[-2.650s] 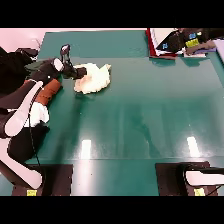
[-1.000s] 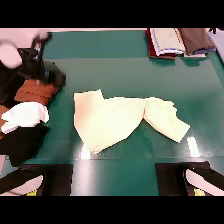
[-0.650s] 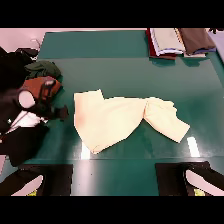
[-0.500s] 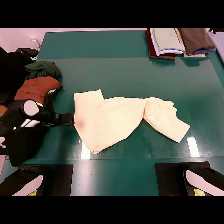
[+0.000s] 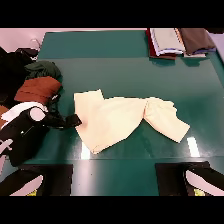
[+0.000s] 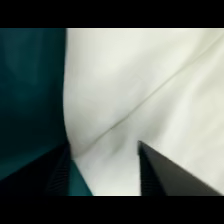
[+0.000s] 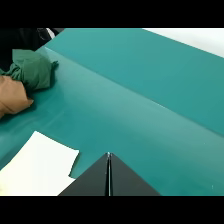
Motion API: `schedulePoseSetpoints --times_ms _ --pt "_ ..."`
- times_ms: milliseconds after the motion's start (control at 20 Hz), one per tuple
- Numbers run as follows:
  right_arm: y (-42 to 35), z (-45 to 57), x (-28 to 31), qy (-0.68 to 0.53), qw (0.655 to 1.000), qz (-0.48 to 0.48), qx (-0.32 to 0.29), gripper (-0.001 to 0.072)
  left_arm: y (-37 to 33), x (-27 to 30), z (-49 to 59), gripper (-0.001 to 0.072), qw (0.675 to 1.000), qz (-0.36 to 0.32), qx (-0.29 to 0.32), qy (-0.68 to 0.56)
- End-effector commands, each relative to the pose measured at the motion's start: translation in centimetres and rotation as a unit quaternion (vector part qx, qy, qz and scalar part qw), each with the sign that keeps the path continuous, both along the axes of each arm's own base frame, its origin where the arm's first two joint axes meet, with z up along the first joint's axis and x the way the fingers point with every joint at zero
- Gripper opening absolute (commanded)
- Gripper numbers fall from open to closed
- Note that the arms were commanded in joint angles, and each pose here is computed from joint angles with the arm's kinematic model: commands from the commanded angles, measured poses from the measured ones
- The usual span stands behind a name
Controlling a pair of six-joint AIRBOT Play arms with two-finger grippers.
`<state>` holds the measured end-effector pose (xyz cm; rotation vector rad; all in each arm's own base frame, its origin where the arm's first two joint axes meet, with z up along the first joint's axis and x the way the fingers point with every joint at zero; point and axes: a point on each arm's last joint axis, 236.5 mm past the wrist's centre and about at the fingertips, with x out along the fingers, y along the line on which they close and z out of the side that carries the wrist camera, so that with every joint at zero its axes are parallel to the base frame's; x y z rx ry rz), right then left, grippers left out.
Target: Fold the shirts.
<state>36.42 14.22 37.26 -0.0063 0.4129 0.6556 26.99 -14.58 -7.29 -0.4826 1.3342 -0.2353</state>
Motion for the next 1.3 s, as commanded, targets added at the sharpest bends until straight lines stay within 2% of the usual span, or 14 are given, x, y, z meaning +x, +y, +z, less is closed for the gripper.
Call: schedulePoseSetpoints --times_ms 0,50,250,400,500,550,600,650,800,1100,1150,1250 --pt "-0.7 -1.6 -0.3 0.031 0.999 0.002 -0.014 0.0018 -2.1 0.6 0.6 0.0216 0.999 -0.009 -0.04 -0.005" --pt "-1.5 -3.0 -0.3 0.059 0.998 0.001 -0.024 0.0018 -2.1 1.5 1.5 0.0015 0.999 -0.013 -0.038 -0.02" --pt "-8.0 -14.2 -0.4 0.254 0.965 -0.064 -0.006 0.0018 -1.9 6.5 8.0 0.002 0.992 -0.048 -0.007 -0.114" --pt "-13.7 -25.0 -1.7 0.378 0.914 -0.147 0.023 0.0018 -0.9 10.4 13.7 0.002 0.977 -0.063 0.033 -0.2" --pt "-16.7 -31.7 -3.2 0.429 0.88 -0.204 0.026 0.0032 -1.1 11.5 16.2 0.002 0.971 -0.06 0.03 -0.23" --pt "-17.2 -34.4 -3.6 0.442 0.869 -0.219 0.039 0.0229 -1.1 11.9 16.8 0.002 0.969 -0.059 0.029 -0.238" --pt "-17.6 -36.5 -3.7 0.453 0.86 -0.229 0.048 0.0477 -1.1 12.0 16.9 0.002 0.968 -0.058 0.029 -0.241" --pt "-17.6 -38.4 -3.9 0.47 0.85 -0.233 0.053 0.0555 -1.1 11.9 16.7 0.002 0.969 -0.059 0.029 -0.237" --pt "-16.6 -41.6 -2.9 0.499 0.838 -0.214 0.045 0.0552 -1.2 11.7 16.0 0.002 0.972 -0.062 0.031 -0.225" --pt "-13.6 -43.7 2.8 0.471 0.863 -0.18 0.003 0.055 -1.2 11.3 15.7 0.002 0.974 -0.067 0.031 -0.216" --pt "-12.8 -44.0 3.1 0.475 0.864 -0.17 -0.002 0.0518 -1.2 11.3 15.7 0.002 0.974 -0.067 0.031 -0.216" --pt "-11.7 -44.2 3.4 0.474 0.866 -0.158 -0.009 0.0242 -1.2 11.3 15.7 0.002 0.974 -0.067 0.031 -0.216"
